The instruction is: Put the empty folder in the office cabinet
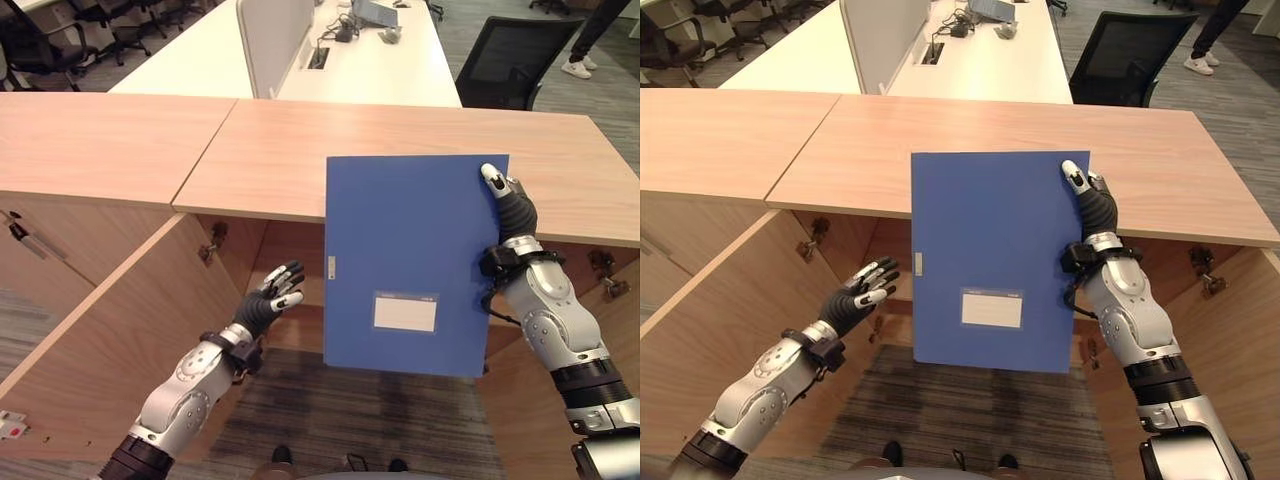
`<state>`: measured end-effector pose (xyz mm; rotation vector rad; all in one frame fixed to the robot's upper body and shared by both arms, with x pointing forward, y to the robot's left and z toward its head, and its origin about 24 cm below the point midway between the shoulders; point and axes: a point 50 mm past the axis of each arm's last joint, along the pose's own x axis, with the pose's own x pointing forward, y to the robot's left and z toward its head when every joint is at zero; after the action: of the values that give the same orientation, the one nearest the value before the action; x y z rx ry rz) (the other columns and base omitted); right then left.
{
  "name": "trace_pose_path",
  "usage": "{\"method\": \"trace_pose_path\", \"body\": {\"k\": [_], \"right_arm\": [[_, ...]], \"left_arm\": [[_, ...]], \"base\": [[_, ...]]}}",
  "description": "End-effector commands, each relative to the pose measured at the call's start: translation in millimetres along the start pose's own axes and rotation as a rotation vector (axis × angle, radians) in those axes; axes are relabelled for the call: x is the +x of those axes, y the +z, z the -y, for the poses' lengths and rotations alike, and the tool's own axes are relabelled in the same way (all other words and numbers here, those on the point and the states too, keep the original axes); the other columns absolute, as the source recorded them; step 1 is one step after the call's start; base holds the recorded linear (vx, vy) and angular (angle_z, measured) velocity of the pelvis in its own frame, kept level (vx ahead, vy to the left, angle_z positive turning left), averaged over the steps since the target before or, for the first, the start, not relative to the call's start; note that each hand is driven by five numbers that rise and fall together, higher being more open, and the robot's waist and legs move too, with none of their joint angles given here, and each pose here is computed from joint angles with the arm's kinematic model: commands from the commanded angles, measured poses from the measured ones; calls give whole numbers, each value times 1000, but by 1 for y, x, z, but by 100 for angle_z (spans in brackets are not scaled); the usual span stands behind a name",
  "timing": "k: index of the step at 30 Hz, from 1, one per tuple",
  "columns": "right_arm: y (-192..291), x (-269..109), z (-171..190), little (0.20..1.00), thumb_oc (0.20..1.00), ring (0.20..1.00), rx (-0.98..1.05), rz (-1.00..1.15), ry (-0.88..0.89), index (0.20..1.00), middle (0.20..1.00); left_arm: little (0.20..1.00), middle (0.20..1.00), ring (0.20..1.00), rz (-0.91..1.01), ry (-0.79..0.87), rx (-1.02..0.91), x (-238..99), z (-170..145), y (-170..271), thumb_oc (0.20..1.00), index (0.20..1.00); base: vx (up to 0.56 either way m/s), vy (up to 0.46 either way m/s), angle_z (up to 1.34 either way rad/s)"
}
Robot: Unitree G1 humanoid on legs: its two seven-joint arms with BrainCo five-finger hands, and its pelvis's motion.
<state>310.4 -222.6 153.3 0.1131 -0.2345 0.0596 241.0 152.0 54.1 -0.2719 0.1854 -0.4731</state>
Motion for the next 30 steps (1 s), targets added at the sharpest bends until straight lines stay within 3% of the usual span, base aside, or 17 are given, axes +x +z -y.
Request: {"method": "trace_pose_path", "body": {"k": [1, 16, 30], "right_arm": [[30, 10, -20, 200, 200, 200, 37, 147, 78, 200, 200], [18, 10, -64, 200, 200, 200, 139, 124, 220, 200, 200], [3, 6, -83, 200, 200, 200, 125, 66, 301, 200, 200]], "left_arm": [[1000, 1000, 1000, 112, -69, 14, 11, 13, 23, 1000, 1000], [1000, 1000, 1000, 111, -143, 7, 33, 34, 22, 1000, 1000], [1000, 1000, 1000, 71, -184, 24, 35, 39, 16, 1000, 1000]], "base": [[0, 0, 0], [0, 0, 0], [0, 0, 0]]}}
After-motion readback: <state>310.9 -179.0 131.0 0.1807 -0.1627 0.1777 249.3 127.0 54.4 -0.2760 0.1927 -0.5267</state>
